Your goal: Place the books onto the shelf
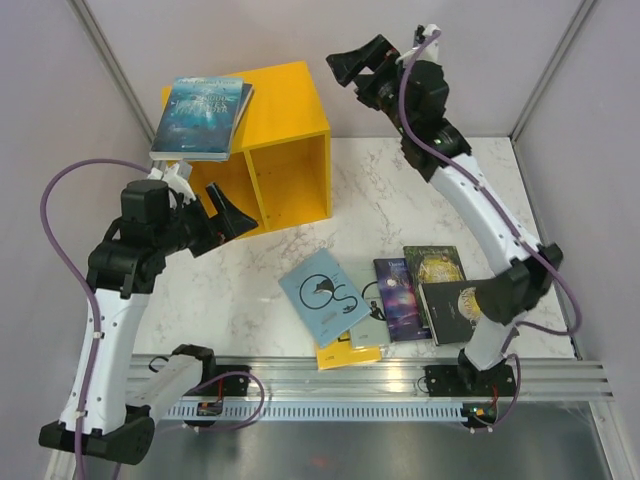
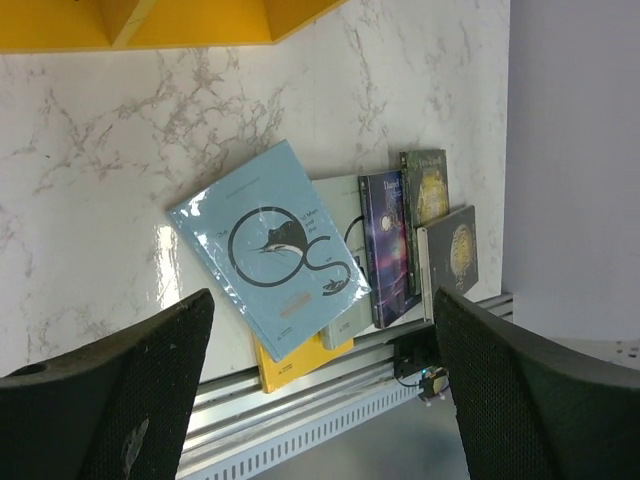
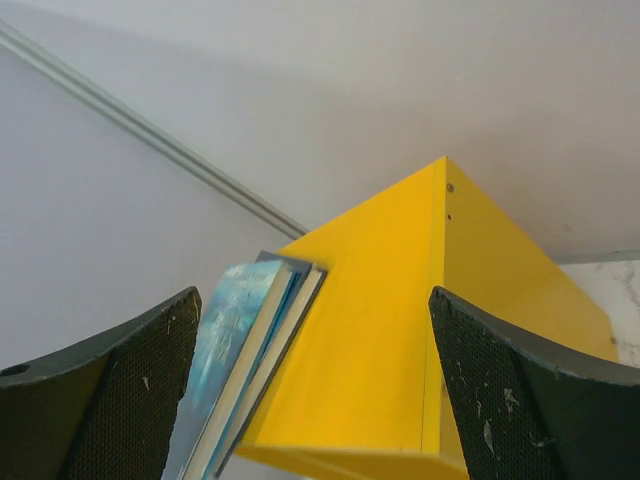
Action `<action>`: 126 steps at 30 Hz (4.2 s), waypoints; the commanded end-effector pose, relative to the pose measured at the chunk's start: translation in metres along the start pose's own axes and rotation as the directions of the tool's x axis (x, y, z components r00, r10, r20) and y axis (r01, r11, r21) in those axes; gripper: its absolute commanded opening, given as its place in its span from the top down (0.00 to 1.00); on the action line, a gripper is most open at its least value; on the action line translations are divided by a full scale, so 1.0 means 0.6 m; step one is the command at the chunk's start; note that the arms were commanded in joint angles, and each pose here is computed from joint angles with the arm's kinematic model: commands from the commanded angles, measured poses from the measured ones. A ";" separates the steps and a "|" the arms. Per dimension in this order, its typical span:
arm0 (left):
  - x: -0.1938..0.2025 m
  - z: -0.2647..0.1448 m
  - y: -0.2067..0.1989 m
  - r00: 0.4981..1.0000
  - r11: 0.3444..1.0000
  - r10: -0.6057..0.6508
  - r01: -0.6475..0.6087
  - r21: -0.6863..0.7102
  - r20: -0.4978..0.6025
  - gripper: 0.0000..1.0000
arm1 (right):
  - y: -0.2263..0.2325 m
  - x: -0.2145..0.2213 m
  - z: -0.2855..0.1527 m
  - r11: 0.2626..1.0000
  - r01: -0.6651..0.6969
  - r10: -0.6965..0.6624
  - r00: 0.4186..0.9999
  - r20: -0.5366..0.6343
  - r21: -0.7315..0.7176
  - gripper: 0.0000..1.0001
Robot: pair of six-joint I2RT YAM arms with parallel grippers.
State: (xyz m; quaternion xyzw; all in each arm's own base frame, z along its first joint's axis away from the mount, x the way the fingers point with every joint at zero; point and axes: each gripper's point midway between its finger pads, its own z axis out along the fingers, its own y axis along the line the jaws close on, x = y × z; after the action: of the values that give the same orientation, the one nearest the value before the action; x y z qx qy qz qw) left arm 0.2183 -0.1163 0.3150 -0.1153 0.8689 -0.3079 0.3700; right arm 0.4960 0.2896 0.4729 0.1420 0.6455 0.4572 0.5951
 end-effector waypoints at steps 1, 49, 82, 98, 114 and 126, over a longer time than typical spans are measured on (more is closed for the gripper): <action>0.003 0.032 -0.024 0.997 0.994 0.056 -0.051 0.094 -0.046 0.08 | 0.039 -0.023 -0.111 0.983 0.185 -0.185 0.982 -0.049 -0.009 0.02; 0.369 0.282 0.090 0.806 0.899 -0.362 0.435 0.054 -0.468 0.11 | -0.314 0.573 -0.558 0.974 0.006 0.218 0.220 -0.951 0.225 0.91; 0.117 0.111 -0.025 0.956 0.859 -0.257 0.293 0.420 -0.142 0.42 | -0.016 0.364 -0.475 0.782 -0.601 0.171 0.460 -0.871 -0.164 1.00; 0.072 0.044 -0.121 0.963 0.731 -0.214 0.269 0.627 -0.164 0.48 | 0.027 0.329 -0.468 0.743 -0.635 0.172 0.488 -0.856 -0.213 1.00; -0.029 -0.101 -0.242 0.998 0.775 -0.064 0.032 0.631 0.028 0.98 | 0.183 0.228 -0.420 0.750 -0.542 0.061 0.626 -0.777 -0.378 0.95; -0.228 -0.080 -0.282 0.973 0.875 0.024 -0.131 0.466 0.230 0.98 | 0.320 0.157 -0.233 0.723 -0.512 0.086 0.733 -0.675 -0.464 1.00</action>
State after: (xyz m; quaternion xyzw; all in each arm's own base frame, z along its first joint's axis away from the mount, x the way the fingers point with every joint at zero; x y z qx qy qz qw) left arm 0.2511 -0.1656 0.5546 -0.0419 0.6740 -0.5215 0.5215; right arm 0.2459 0.3753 0.5162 -0.1675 0.5860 0.7561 0.2386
